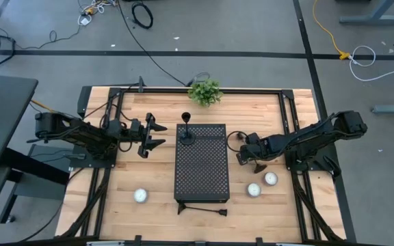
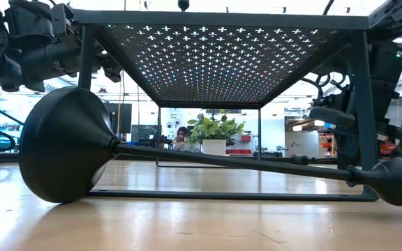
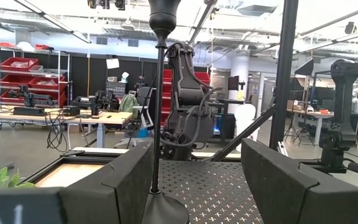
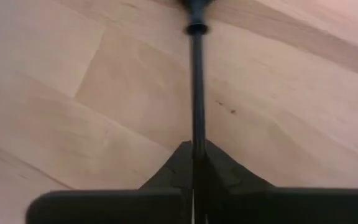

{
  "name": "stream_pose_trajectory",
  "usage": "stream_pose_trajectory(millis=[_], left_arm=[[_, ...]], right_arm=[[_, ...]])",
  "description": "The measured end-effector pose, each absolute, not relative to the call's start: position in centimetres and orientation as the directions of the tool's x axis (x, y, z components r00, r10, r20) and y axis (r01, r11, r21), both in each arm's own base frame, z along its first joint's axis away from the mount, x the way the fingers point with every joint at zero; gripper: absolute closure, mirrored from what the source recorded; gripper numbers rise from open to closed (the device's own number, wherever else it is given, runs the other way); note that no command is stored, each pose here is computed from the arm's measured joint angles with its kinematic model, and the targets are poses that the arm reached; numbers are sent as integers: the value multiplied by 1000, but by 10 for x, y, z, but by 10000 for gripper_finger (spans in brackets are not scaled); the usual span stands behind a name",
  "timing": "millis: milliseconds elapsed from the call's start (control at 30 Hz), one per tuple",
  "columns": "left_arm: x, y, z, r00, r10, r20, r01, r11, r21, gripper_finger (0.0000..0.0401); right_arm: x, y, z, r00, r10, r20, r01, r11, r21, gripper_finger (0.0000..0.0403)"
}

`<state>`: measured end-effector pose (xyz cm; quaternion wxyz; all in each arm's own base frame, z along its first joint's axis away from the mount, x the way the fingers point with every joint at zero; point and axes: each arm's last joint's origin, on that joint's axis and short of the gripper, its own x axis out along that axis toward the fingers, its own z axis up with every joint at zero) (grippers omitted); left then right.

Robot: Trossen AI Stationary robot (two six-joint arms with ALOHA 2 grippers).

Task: Pick & Place candle stick holders
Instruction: Put the top black candle holder on the shelf aligned with the other black candle holder

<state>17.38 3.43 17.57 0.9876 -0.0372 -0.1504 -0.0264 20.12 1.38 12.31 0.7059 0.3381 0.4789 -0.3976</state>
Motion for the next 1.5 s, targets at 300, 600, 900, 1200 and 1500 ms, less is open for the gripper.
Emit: stream_pose_trajectory(millis=[300, 600, 900, 1200, 1500], left_arm=[[174, 34, 176, 952, -67, 298, 96, 992, -82, 158], [174, 22, 176, 928, -232, 292, 259, 964, -58, 158], [194, -13, 196, 860, -368, 354, 394, 919, 1, 158], [229, -40, 226, 868, -388, 310, 411, 911, -10, 158], [243, -49, 250, 865, -366, 343, 382, 924, 21, 158]], right_arm=[[197, 6, 142, 300, -256, -919, 855, 500, 139, 398], [191, 14, 228, 633, -352, -689, 708, 623, 332, 401], [203, 69, 295, 959, -182, -219, 259, 878, 403, 401], [230, 125, 295, 997, -66, 44, 53, 969, 243, 401], [280, 150, 305, 988, 23, 150, -31, 998, 49, 402]])
